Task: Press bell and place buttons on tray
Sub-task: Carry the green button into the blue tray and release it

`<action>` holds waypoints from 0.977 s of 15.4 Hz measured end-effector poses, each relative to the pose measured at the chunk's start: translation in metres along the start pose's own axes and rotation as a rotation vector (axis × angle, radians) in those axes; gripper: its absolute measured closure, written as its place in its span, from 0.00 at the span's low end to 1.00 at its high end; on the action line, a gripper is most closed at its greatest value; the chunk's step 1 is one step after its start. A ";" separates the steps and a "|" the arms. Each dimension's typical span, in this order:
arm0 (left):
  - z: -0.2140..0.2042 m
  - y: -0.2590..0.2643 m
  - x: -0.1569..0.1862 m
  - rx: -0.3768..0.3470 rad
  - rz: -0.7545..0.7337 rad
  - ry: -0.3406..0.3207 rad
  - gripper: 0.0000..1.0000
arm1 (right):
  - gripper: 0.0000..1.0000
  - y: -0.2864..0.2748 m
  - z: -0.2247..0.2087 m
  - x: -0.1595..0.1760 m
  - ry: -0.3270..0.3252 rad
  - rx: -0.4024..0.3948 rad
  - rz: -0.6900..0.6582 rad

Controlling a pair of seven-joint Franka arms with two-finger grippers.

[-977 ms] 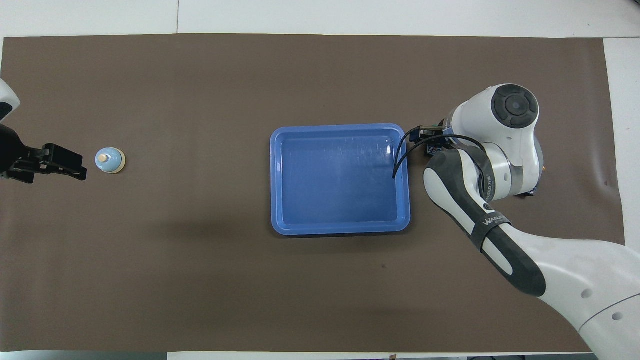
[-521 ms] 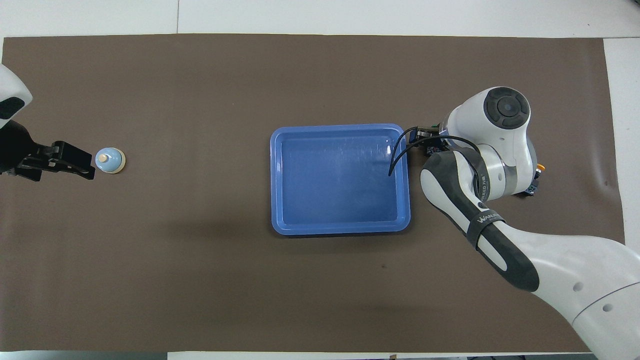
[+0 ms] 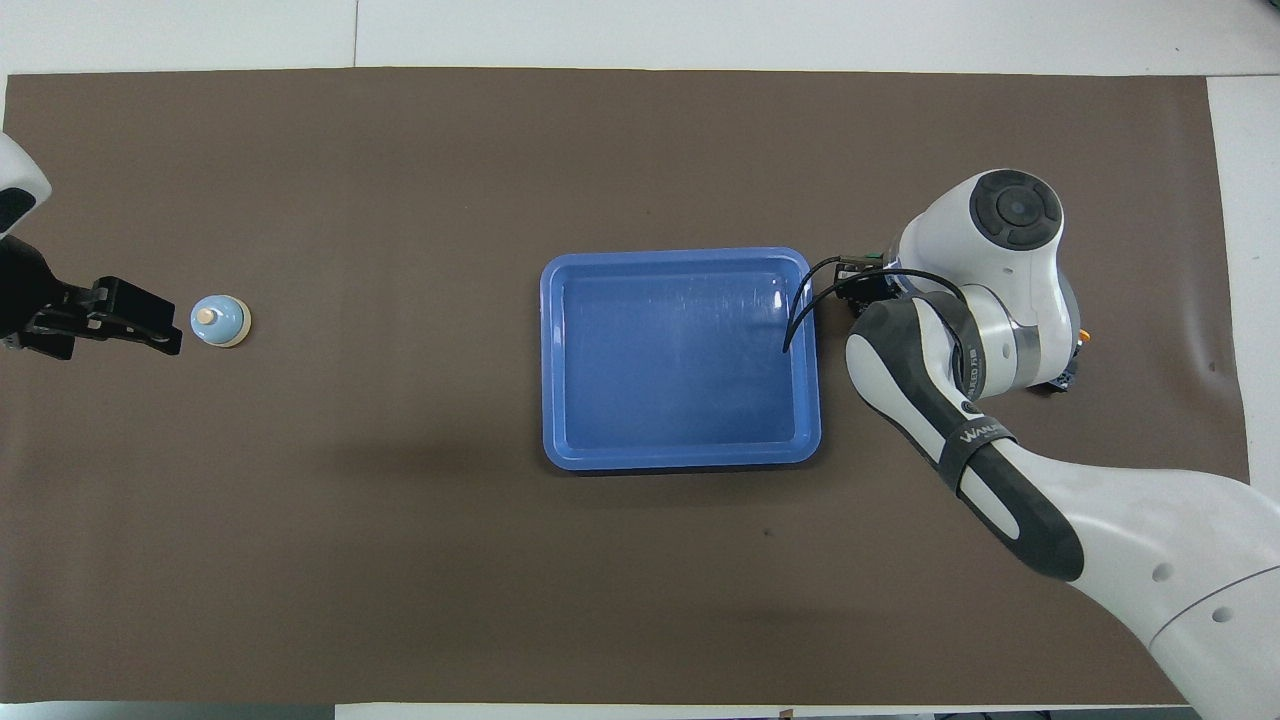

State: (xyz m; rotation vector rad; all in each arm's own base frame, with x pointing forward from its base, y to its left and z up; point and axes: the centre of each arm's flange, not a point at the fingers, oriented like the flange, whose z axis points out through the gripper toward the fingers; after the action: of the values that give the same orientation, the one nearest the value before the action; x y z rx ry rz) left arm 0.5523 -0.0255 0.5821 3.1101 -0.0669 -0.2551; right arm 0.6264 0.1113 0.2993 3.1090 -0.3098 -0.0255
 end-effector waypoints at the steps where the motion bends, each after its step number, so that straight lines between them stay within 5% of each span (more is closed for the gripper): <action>1: -0.003 0.000 -0.002 0.000 0.000 0.006 0.00 | 0.59 -0.005 -0.013 0.003 -0.018 -0.009 -0.005; 6: -0.010 0.000 -0.006 0.000 0.000 0.019 0.00 | 0.59 -0.085 -0.096 -0.011 -0.033 -0.020 -0.061; 11: -0.010 0.000 -0.006 0.000 0.000 0.019 0.00 | 0.59 -0.158 -0.079 -0.055 -0.023 -0.015 -0.060; 15: -0.010 0.000 -0.006 0.000 0.000 0.019 0.00 | 0.59 -0.153 -0.031 -0.062 -0.007 0.000 -0.057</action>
State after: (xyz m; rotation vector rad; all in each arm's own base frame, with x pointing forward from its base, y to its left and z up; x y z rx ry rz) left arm 0.5479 -0.0252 0.5926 3.1119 -0.0673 -0.2252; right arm 0.5967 0.2738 0.3283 3.1176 -0.2211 -0.0373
